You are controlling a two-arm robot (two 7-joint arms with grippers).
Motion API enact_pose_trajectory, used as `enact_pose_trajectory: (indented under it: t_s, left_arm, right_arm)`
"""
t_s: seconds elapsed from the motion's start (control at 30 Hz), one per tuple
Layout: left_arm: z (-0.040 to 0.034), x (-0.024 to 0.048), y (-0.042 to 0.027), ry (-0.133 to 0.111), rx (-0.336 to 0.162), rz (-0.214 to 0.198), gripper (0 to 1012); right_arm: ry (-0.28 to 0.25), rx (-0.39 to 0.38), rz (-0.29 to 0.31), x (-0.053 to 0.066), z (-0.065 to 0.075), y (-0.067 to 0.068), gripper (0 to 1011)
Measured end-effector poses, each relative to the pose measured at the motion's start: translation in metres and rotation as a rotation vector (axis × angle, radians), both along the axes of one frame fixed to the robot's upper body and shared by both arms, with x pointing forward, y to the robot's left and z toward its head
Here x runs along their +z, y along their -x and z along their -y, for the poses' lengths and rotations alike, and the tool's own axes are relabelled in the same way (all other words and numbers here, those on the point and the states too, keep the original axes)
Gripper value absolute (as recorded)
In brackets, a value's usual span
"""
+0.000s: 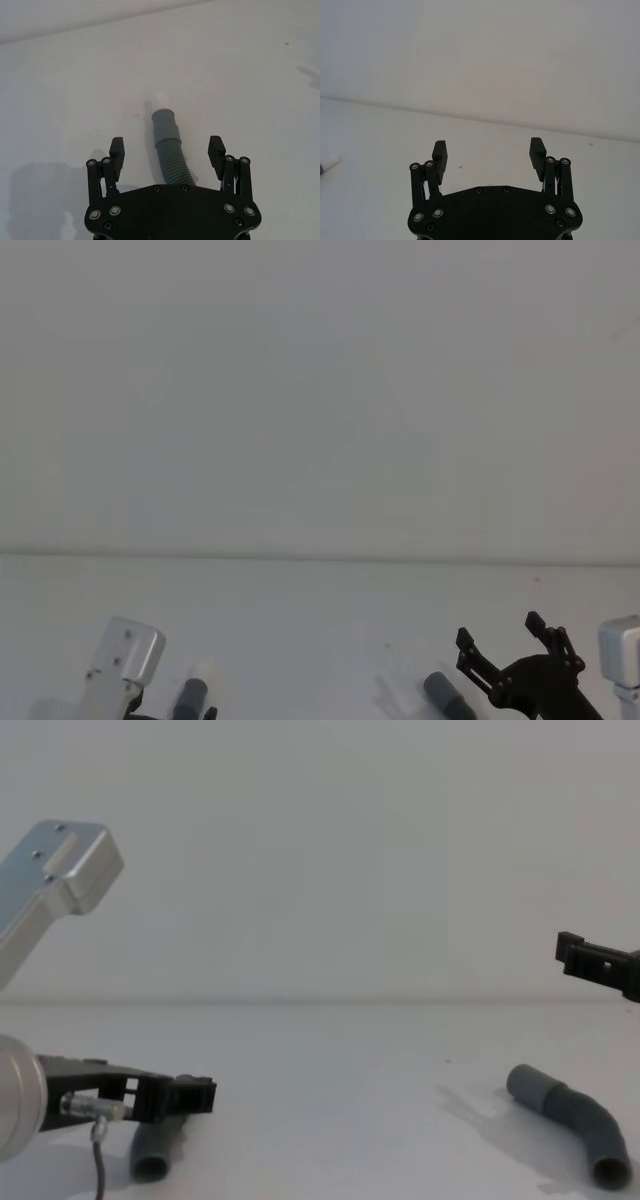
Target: Use both hands to pick up one end of the pipe from the table, align the ends, and insert them.
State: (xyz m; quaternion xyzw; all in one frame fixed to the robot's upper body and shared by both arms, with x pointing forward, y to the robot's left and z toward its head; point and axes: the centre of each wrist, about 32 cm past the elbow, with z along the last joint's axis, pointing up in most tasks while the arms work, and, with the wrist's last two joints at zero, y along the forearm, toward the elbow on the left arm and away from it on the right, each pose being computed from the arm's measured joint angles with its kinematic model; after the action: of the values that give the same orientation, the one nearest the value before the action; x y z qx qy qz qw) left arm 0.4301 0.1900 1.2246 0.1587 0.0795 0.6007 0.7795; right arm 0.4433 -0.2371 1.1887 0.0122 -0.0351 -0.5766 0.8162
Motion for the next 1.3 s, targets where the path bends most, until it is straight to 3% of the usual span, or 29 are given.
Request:
enact_pose_trajectory:
  t_s: [0.33,0.7,1.0,1.3]
  left_arm:
    - [0.0065,0.0088,0.0053,-0.008,0.014,-0.054,1001]
    - [0.0122,0.0135,0.0074,-0.011,0.033,-0.034,1001]
    - [0.0177,0.0105,0.006,0.04,0.074,-0.001,1001]
    - [0.0222,0.0064,0.0049,0.094,0.117,-0.015,1001]
  right_arm:
    - [0.0,0.0,0.0,0.0,0.0,0.0,1002]
    - [0.0,0.0,0.0,0.0,0.0,0.0,1002]
    - [0.0,0.0,0.0,0.0,0.0,0.0,1002]
    - [0.0,0.0,0.0,0.0,0.0,0.0,1002]
